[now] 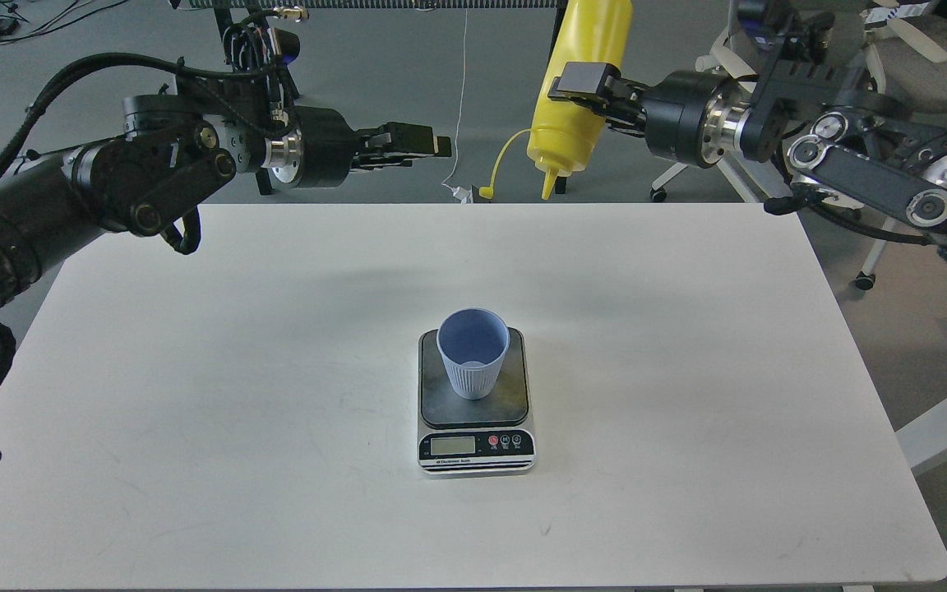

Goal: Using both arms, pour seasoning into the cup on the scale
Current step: 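Lift the yellow bottle and tip it nozzle-down toward the cup, then hold the inverted bottle with its nozzle over the blue cup, then raise the bottle, turn it upright and carry it back toward its spot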

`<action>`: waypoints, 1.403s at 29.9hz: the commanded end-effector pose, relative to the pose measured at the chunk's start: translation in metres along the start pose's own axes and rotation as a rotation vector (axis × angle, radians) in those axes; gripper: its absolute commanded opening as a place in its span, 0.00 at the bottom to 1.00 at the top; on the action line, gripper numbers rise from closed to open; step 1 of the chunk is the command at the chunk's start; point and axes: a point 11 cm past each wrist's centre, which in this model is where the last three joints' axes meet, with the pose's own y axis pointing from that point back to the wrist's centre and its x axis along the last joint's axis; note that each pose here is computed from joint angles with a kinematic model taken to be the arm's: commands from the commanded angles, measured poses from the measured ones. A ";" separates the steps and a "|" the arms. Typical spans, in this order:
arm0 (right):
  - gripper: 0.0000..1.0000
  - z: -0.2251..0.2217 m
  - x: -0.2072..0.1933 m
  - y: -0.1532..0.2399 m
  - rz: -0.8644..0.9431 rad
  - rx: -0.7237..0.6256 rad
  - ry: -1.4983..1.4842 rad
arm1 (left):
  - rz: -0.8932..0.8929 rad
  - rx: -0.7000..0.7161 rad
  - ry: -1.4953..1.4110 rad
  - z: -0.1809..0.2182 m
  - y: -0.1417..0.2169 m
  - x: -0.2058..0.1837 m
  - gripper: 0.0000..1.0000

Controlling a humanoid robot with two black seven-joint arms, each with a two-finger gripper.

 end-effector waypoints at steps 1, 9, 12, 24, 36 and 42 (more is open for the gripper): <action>0.11 -0.002 -0.030 -0.018 -0.078 -0.010 0.037 | -0.002 0.008 0.002 -0.004 0.001 -0.002 0.73; 0.11 -0.013 -0.058 -0.039 -0.137 0.010 0.048 | -0.004 0.011 0.006 -0.005 0.001 -0.004 0.73; 0.11 -0.014 -0.063 -0.044 -0.148 0.008 0.057 | -0.004 0.009 0.010 -0.006 0.000 -0.005 0.73; 0.11 -0.009 -0.092 -0.064 -0.208 -0.026 0.104 | -0.007 0.011 0.018 -0.008 0.000 -0.008 0.73; 0.11 -0.009 -0.101 -0.073 -0.209 -0.027 0.100 | -0.010 0.013 0.023 -0.010 0.000 -0.010 0.73; 0.11 -0.005 -0.104 -0.073 -0.216 -0.040 0.105 | -0.013 0.016 0.029 -0.013 0.000 -0.013 0.73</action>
